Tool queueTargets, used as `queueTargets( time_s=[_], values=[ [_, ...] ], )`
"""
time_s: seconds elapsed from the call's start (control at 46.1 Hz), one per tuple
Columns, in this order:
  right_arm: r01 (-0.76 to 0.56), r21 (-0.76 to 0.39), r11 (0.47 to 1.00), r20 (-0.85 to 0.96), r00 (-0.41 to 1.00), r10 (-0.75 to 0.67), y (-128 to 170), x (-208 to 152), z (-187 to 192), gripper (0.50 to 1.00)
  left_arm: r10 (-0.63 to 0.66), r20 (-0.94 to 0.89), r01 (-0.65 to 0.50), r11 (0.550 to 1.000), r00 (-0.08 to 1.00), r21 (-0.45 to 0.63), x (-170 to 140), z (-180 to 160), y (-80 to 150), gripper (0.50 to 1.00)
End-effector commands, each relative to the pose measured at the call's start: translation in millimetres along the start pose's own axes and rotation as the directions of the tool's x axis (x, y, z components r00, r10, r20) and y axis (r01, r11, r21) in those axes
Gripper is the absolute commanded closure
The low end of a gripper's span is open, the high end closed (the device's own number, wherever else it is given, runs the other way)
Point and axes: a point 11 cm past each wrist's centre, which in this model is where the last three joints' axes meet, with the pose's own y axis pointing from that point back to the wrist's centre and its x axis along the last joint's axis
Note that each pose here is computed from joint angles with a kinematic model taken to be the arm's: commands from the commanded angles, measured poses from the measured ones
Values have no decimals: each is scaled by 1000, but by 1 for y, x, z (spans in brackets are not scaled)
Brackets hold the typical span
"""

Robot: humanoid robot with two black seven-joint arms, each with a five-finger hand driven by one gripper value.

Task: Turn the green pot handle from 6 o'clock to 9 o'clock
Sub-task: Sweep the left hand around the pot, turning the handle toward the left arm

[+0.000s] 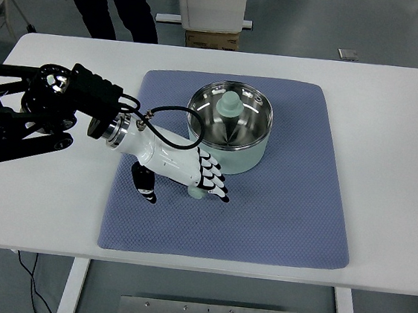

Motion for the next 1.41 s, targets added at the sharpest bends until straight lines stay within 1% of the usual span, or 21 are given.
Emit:
queueTargets(
  time_s=[0.0,0.195,0.433,0.715,0.997,1.084,1.192,1.387],
  values=[
    [0,0,1000,0,1000,0,0,0,0,500,-15,21,14,1000,1000,4,-2,0,0,500],
    [0,0,1000,0,1000,0,0,0,0,500,-26,83,25,1000,996,12,-2,-1,0,500],
    [0,0,1000,0,1000,0,0,0,0,500,-24,88,23,1000,996,13,-1,-2,-1,500],
    [0,0,1000,0,1000,0,0,0,0,500,-39,143,36,999,989,27,1,-4,1,500],
    [0,0,1000,0,1000,0,0,0,0,500,-64,180,57,997,982,44,1,-7,5,500],
    [0,0,1000,0,1000,0,0,0,0,500,-69,182,58,996,981,60,-1,-10,10,500],
    [0,0,1000,0,1000,0,0,0,0,500,-64,191,53,997,979,63,0,-11,12,500],
    [0,0,1000,0,1000,0,0,0,0,500,-82,245,63,995,966,83,1,-15,15,500]
  ],
)
